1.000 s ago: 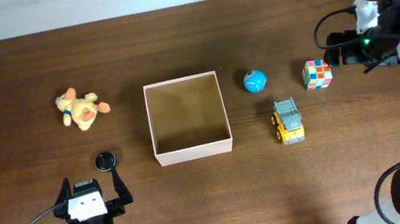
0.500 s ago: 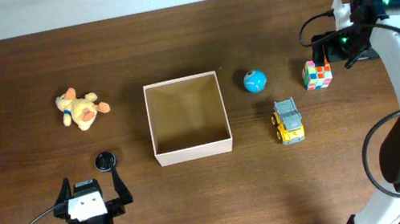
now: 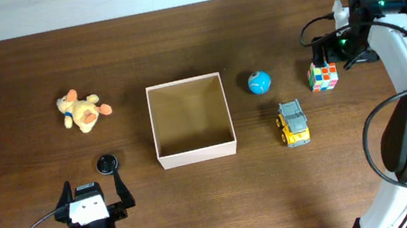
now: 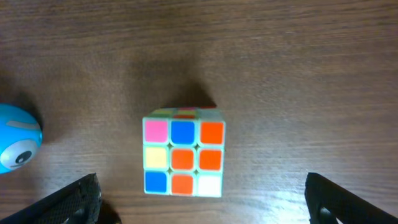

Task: Pack container
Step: 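Move the right gripper over the Rubik's cube, then lower the right gripper and grasp the Rubik's cube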

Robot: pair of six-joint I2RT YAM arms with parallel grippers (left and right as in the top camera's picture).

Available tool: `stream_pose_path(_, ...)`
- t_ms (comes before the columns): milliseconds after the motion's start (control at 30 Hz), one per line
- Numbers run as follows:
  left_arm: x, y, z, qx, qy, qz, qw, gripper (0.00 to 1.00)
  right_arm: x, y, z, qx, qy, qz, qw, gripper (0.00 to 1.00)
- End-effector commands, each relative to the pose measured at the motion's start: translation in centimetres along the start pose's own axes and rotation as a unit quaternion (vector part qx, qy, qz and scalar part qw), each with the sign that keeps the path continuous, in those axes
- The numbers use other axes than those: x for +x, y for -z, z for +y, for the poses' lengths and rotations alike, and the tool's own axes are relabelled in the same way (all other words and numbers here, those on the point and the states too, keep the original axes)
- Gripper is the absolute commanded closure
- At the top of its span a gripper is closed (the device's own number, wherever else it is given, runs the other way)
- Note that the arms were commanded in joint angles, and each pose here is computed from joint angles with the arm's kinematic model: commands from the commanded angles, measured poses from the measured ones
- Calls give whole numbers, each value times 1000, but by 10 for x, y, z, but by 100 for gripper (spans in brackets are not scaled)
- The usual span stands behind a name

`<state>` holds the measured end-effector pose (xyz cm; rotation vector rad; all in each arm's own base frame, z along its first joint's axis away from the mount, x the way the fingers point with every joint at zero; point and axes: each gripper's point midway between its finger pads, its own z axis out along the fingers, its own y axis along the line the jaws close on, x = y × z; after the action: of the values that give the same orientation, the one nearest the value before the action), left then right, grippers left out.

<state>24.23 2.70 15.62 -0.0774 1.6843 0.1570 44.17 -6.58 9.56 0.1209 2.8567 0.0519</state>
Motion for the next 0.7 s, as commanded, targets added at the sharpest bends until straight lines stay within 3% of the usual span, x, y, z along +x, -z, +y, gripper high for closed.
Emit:
stream_pose_path(0, 1, 0, -2, 5, 3, 0, 1000, 1, -3, -9, 8, -20, -3, 4, 1000, 1)
stream_pose_path(667, 1, 0, -2, 5, 3, 0, 1000, 1, 7, -47, 11, -32, -8, 39, 999, 1)
